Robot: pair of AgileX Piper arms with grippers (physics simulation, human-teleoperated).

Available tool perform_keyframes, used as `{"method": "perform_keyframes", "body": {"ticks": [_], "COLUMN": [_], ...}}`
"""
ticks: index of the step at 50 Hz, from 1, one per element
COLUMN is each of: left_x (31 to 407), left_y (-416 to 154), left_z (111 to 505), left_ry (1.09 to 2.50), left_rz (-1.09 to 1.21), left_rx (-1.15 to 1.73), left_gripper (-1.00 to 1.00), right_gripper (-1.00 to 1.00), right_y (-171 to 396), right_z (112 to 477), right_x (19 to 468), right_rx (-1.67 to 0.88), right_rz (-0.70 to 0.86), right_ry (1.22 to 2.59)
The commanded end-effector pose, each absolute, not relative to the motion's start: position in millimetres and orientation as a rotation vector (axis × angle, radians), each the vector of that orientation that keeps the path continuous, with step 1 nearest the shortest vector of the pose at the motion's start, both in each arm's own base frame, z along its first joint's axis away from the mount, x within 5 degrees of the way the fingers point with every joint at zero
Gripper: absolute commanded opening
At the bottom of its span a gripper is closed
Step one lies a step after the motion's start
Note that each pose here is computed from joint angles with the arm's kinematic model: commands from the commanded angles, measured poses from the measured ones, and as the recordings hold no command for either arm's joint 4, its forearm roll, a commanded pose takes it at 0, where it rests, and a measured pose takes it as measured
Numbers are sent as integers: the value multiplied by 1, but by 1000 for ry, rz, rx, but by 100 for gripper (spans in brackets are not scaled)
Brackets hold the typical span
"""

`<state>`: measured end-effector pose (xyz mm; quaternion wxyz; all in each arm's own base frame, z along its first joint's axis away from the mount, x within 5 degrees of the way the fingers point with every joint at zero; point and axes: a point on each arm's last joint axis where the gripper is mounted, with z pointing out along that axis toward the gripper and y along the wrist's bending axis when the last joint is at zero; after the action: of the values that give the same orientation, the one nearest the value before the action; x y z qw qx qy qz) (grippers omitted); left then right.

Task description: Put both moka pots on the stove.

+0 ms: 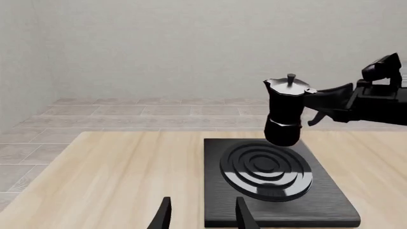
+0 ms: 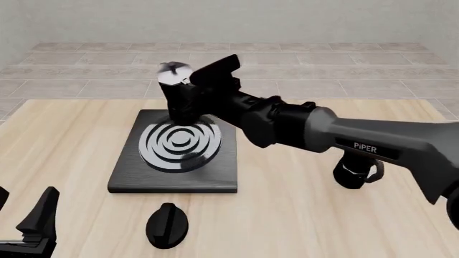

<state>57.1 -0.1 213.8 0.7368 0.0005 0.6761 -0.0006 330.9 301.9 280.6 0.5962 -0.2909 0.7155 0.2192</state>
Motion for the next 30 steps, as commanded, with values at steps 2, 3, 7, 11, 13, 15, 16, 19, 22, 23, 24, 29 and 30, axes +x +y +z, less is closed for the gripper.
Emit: {"method": "perform_keyframes", "body": {"ticks": [2,3,7,11,13,15,16,19,22,23,24,29,30], "left_x": [57,57,58,58,58,58,58,58,58,58,58,58,58], "left_y": [0,0,0,0,0,0,0,0,0,0,0,0,0], "left_z": [214,214,214,214,214,214,214,214,214,214,214,214,214], "left_ry": [1485,1485,1485,1485,1485,1485,1485,1485,1485,1485,1485,1485,1485], "left_rz": [-1,-1,-2,-2,-1,-2,-1,-1,-2,-2,-2,-2,-2], "left_rx": [1,1,1,1,1,1,1,1,1,1,1,1,1], "left_gripper": [100,100,100,100,100,100,100,100,100,100,100,100,100], "right_gripper": [-100,-100,-100,-100,-100,-100,-100,-100,-100,-100,-100,-100,-100], "right_y": [320,322,326,331,333,335,337,340,345,346,346,354,355], "right_z": [293,293,291,288,287,285,283,282,281,281,281,279,277], "right_x": [330,329,329,328,328,328,329,330,331,331,331,330,330], "right_rx": [-649,-646,-648,-647,-649,-651,-651,-654,-649,-648,-648,-651,-654], "right_rz": [570,580,589,603,607,609,610,613,626,630,630,643,644], "right_ry": [1591,1592,1587,1585,1583,1581,1583,1583,1574,1572,1572,1562,1559]}}
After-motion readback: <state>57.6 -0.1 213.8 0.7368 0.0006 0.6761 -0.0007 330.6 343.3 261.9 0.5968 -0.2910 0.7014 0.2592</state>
